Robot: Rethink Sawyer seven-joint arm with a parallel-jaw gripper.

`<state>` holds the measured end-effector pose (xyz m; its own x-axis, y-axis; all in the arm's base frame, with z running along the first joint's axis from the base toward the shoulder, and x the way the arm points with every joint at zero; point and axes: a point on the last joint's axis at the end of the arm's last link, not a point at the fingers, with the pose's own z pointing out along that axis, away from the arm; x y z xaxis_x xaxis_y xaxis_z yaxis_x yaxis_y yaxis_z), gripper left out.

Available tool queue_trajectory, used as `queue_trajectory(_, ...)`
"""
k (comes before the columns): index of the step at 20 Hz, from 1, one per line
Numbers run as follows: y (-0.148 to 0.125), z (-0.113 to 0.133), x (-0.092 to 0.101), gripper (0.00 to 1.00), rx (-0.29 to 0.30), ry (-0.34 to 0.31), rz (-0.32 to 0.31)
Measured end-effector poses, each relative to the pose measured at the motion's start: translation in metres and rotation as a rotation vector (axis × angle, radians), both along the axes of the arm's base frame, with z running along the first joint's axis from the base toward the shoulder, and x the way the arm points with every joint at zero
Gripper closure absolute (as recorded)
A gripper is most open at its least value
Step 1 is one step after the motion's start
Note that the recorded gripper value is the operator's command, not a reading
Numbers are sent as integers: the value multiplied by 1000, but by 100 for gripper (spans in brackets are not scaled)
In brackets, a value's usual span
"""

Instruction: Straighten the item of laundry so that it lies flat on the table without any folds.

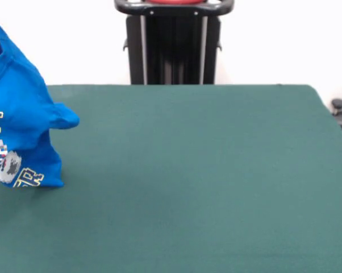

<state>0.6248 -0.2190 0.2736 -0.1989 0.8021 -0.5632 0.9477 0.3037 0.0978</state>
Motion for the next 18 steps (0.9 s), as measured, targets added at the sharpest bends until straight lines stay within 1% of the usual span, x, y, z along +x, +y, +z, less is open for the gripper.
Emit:
queue_trajectory(2,-2,1,0,100,-5,4,-2)
queue_trajectory(6,-14,13,-5,100,-24,32,-25)
queue_trajectory(12,-23,27,-8,100,-36,54,-50)
queue_trajectory(14,-21,35,-10,100,-49,66,-56)
queue_trajectory(16,-18,38,-10,100,-53,71,-56)
queue_trajectory(18,-10,42,-11,100,-60,83,-52)
